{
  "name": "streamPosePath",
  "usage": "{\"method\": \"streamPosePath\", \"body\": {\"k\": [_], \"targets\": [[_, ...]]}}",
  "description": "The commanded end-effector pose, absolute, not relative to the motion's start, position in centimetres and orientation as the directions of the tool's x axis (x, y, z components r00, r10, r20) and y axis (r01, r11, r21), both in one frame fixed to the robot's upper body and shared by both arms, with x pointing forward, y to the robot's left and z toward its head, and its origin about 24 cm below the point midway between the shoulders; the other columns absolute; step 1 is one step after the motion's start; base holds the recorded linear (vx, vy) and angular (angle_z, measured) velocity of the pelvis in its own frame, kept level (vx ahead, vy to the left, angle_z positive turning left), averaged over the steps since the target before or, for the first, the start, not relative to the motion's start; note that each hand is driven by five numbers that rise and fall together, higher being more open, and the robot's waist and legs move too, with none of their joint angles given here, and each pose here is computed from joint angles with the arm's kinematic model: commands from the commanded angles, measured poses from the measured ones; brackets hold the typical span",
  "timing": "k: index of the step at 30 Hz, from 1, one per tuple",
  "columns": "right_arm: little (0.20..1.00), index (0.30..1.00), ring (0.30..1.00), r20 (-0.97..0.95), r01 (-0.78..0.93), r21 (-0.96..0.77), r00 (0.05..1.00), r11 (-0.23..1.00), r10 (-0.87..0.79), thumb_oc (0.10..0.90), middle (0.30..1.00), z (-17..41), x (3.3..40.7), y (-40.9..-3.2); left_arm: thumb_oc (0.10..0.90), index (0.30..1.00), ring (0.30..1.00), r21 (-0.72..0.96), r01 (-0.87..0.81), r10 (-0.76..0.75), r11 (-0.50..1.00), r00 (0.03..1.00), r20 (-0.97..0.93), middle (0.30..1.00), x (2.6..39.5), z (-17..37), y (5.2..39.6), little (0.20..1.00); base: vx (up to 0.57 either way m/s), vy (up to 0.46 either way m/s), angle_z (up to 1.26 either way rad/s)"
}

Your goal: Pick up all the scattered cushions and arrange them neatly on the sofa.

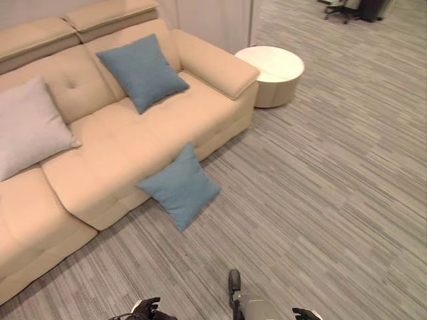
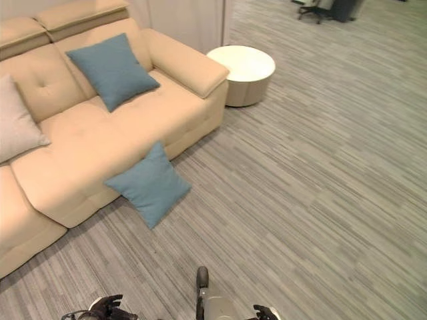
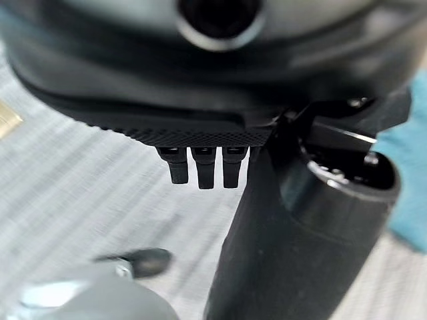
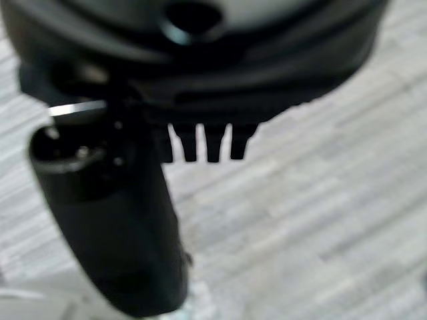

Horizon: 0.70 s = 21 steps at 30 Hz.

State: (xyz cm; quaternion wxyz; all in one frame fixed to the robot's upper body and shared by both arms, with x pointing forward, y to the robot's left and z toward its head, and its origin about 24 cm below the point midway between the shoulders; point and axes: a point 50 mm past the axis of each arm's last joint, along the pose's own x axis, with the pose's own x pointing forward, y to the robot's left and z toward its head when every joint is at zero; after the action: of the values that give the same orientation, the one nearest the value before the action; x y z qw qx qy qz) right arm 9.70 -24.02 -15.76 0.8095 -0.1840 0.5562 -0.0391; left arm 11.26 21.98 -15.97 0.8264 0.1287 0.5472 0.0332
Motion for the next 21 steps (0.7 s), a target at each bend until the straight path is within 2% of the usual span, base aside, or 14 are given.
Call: {"method": "streamPosePath", "body": {"k": [1, 7, 14, 18, 21], "targets": [[0.900, 0.900, 0.900, -0.814, -0.097, -0.401, 0.494, 0.911, -0.305, 0.800, 0.900, -14.2, 12.7, -25.8, 0.800, 0.900, 0.900, 0.285, 0.107, 0.194, 0.953, 0.509, -0.838, 0.900, 14.5, -14.7, 22.5, 0.900, 0.10, -0.167, 0.45], [0.900, 0.900, 0.900, -0.822, -0.101, -0.407, 0.475, 0.908, -0.316, 0.800, 0.900, -14.3, 12.3, -25.9, 0.800, 0.900, 0.900, 0.280, 0.095, 0.193, 0.955, 0.520, -0.832, 0.900, 14.9, -14.5, 22.5, 0.900, 0.17, -0.074, 0.25], [0.900, 0.900, 0.900, -0.843, -0.145, -0.406, 0.440, 0.902, -0.308, 0.800, 0.900, -14.9, 11.0, -25.6, 0.800, 0.900, 0.900, 0.284, 0.076, 0.218, 0.956, 0.468, -0.856, 0.900, 12.8, -15.1, 23.3, 0.900, 0.34, 0.057, 0.20], [0.900, 0.900, 0.900, -0.854, -0.177, -0.395, 0.433, 0.901, -0.289, 0.800, 0.900, -15.1, 10.8, -25.0, 0.800, 0.900, 0.900, 0.290, 0.067, 0.231, 0.955, 0.450, -0.863, 0.900, 12.2, -15.2, 23.7, 0.900, 0.29, 0.116, -0.27], [0.900, 0.900, 0.900, -0.850, -0.216, -0.384, 0.462, 0.898, -0.252, 0.800, 0.900, -15.1, 11.7, -24.0, 0.800, 0.900, 0.900, 0.303, 0.053, 0.247, 0.951, 0.457, -0.855, 0.900, 12.5, -14.9, 24.4, 0.900, 0.28, 0.177, -0.48]]}}
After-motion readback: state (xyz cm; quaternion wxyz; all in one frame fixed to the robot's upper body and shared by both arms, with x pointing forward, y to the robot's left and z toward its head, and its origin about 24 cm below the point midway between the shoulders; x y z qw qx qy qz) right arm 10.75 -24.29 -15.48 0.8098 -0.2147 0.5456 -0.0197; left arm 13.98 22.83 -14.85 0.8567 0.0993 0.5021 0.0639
